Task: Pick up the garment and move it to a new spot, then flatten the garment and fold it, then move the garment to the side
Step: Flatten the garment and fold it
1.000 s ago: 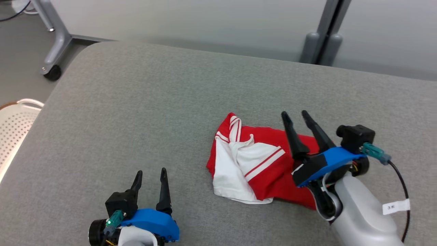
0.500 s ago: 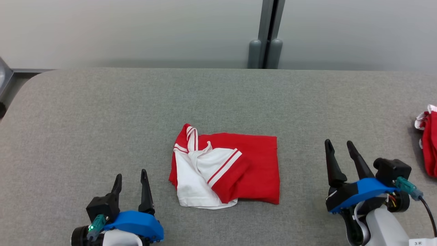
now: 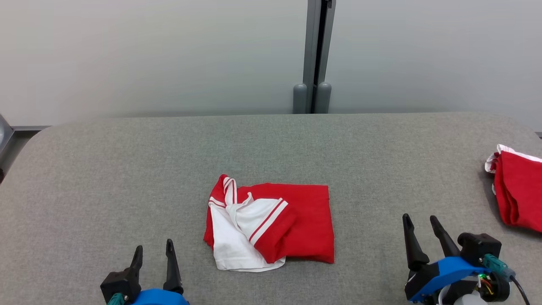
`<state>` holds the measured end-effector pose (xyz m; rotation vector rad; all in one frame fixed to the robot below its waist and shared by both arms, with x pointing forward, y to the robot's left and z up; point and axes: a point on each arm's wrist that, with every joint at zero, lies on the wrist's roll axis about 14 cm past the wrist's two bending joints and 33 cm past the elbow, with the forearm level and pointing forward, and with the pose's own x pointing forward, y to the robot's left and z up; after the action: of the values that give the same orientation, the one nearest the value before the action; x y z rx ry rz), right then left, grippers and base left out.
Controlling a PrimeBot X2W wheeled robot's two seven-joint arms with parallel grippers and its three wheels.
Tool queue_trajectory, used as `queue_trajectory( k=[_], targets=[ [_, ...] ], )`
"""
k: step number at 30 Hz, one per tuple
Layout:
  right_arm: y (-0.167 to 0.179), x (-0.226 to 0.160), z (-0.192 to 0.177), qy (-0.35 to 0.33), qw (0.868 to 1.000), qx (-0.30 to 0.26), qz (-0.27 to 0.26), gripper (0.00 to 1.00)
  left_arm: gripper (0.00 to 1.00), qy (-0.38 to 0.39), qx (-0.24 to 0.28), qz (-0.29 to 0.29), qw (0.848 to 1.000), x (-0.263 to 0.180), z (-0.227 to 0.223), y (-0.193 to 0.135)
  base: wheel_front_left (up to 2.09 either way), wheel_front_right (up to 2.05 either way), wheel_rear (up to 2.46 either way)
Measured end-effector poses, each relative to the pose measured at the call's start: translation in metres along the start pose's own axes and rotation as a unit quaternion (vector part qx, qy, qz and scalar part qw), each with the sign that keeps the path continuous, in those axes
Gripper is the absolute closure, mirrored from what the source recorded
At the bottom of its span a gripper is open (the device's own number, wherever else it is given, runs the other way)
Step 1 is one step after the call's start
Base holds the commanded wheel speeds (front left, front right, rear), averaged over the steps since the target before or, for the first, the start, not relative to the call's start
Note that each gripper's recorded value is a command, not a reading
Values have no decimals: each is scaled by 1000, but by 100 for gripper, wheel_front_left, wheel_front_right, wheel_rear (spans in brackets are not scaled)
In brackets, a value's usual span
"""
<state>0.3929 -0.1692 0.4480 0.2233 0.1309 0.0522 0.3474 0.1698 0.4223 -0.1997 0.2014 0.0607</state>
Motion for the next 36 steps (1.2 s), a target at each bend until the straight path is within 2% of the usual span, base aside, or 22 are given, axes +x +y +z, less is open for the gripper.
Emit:
queue_trajectory(
  k=[14, 15, 17, 18, 27, 36],
  targets=[
    [9, -3, -4, 5, 1000, 10, 11, 0, 0, 2, 0, -2, 1000, -4, -2, 1, 0, 0, 0],
    [9, -3, -4, 5, 1000, 10, 11, 10, 0, 3, 0, -1, 1000, -4, -3, 2, 0, 0, 0],
    [8, -1, -5, 6, 1000, 11, 10, 90, 0, 5, -1, -1, 1000, -4, -4, 2, 0, 0, 0],
    [9, -1, -6, 8, 1000, 11, 10, 100, 0, 6, -1, -1, 1000, -5, -5, 2, 0, 0, 0],
    [30, 20, -13, 24, 999, -14, 44, 100, 0, 12, -8, 10, 1000, -8, -9, 8, 0, 0, 0],
    [96, 52, -35, 57, 988, -40, 137, 100, 0, 8, -16, 46, 999, -14, -6, 27, 0, 0, 0]
  ],
)
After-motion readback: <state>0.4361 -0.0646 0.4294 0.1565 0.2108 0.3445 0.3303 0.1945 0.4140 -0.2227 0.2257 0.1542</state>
